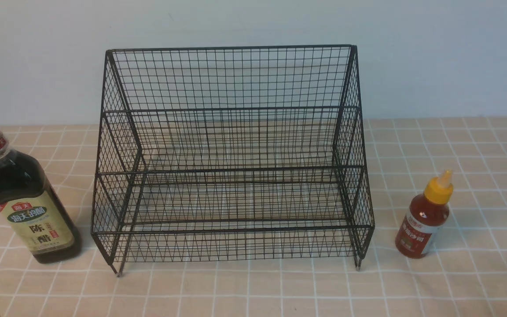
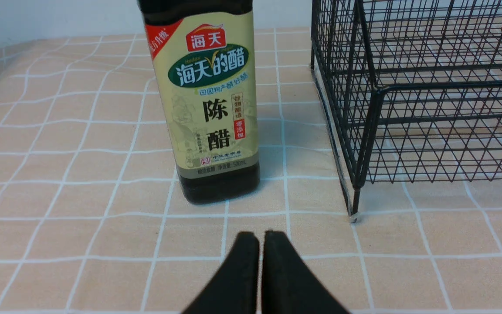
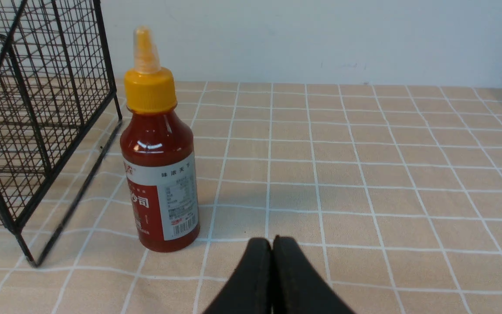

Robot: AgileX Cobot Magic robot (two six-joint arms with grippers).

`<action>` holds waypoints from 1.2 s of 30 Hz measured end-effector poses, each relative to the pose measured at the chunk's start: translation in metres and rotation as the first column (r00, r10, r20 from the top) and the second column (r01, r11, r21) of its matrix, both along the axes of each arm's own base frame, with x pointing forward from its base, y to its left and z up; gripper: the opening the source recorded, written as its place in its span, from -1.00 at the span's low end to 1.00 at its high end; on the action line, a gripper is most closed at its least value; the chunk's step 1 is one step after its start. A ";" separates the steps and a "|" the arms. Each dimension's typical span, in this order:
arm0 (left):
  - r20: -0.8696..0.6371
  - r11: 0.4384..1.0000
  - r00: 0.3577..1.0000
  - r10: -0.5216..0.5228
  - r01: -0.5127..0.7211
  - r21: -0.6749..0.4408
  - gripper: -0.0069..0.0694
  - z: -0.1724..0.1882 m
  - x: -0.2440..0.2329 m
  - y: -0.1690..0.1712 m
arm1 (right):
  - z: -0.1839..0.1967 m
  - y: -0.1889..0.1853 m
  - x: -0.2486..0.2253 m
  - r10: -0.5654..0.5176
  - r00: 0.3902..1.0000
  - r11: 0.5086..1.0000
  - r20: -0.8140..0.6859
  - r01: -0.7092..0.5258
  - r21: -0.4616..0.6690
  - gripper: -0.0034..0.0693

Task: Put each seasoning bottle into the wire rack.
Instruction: Use the left arm to grab the condiment bottle closest to it

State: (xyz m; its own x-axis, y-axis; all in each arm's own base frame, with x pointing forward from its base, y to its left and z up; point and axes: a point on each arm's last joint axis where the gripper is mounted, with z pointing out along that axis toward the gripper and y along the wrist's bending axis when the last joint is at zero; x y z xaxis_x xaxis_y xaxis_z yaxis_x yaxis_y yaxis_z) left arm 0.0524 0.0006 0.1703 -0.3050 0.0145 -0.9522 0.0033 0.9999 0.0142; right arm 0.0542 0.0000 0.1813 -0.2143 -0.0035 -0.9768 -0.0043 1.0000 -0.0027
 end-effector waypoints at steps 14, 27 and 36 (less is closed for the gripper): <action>0.000 1.000 1.000 0.000 0.000 0.000 -0.83 0.000 0.000 0.000 | 0.000 0.000 0.000 0.000 1.000 1.000 0.000 0.000 0.000 -0.94; 0.000 1.000 1.000 0.000 0.000 0.000 -0.83 0.000 0.000 0.000 | 0.000 0.000 0.000 0.000 1.000 1.000 0.000 0.000 0.000 -0.94; -0.001 0.999 1.000 -0.001 0.001 0.034 -0.83 0.000 0.000 0.001 | 0.000 0.000 0.000 0.000 1.000 1.000 0.000 0.000 0.000 -0.94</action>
